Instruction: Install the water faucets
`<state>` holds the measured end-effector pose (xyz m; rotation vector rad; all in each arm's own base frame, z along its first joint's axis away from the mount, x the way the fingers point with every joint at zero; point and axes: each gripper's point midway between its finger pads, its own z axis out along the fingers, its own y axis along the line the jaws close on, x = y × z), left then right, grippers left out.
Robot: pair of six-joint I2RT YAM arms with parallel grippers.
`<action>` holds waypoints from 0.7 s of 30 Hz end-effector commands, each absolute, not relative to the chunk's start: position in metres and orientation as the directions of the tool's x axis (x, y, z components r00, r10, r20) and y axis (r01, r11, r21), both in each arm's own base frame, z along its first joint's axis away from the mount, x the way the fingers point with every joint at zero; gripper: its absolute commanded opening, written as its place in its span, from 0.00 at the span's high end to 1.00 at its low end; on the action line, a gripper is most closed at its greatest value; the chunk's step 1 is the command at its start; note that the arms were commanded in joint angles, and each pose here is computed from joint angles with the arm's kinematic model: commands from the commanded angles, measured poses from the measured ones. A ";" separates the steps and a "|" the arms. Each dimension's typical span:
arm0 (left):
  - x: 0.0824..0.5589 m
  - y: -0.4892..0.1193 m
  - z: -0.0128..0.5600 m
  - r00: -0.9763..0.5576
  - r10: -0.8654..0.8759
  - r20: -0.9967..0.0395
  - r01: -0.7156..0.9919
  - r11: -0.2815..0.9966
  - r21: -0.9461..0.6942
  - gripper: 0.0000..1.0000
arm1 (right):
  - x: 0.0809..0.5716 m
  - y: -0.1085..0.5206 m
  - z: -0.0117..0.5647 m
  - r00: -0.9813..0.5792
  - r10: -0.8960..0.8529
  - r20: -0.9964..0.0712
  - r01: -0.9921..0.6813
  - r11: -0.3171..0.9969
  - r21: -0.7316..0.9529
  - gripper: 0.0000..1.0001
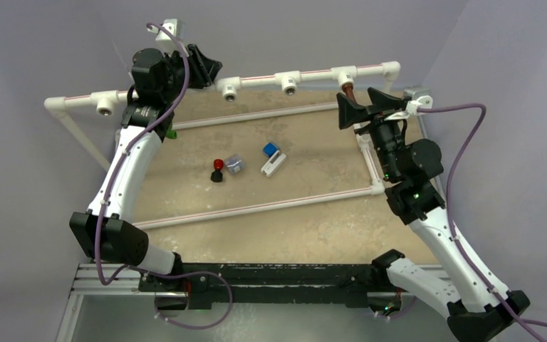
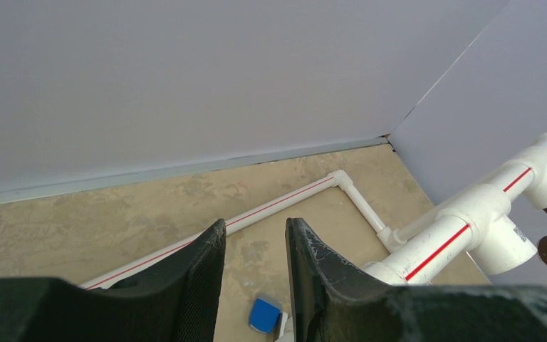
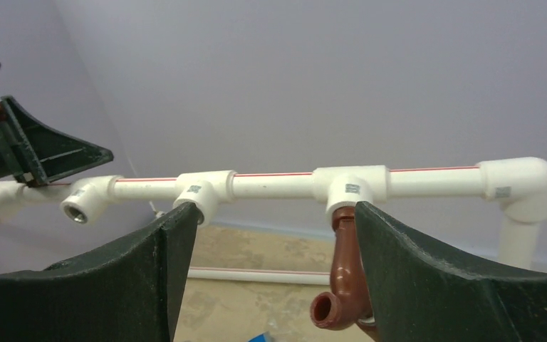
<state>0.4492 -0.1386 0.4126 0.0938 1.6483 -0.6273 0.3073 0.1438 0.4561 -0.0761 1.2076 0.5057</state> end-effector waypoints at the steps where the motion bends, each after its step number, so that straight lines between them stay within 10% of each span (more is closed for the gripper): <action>1: 0.445 -0.141 0.369 -0.341 -0.261 -0.903 0.366 0.848 -0.383 0.65 | 0.297 0.118 0.483 0.333 0.292 -0.897 -0.321 0.929 0.183 0.18; 21: 0.422 -0.143 0.503 -0.065 -0.378 -0.924 0.491 0.794 -0.359 0.64 | 0.274 0.082 0.397 0.145 0.363 -0.921 -0.161 0.927 0.340 0.02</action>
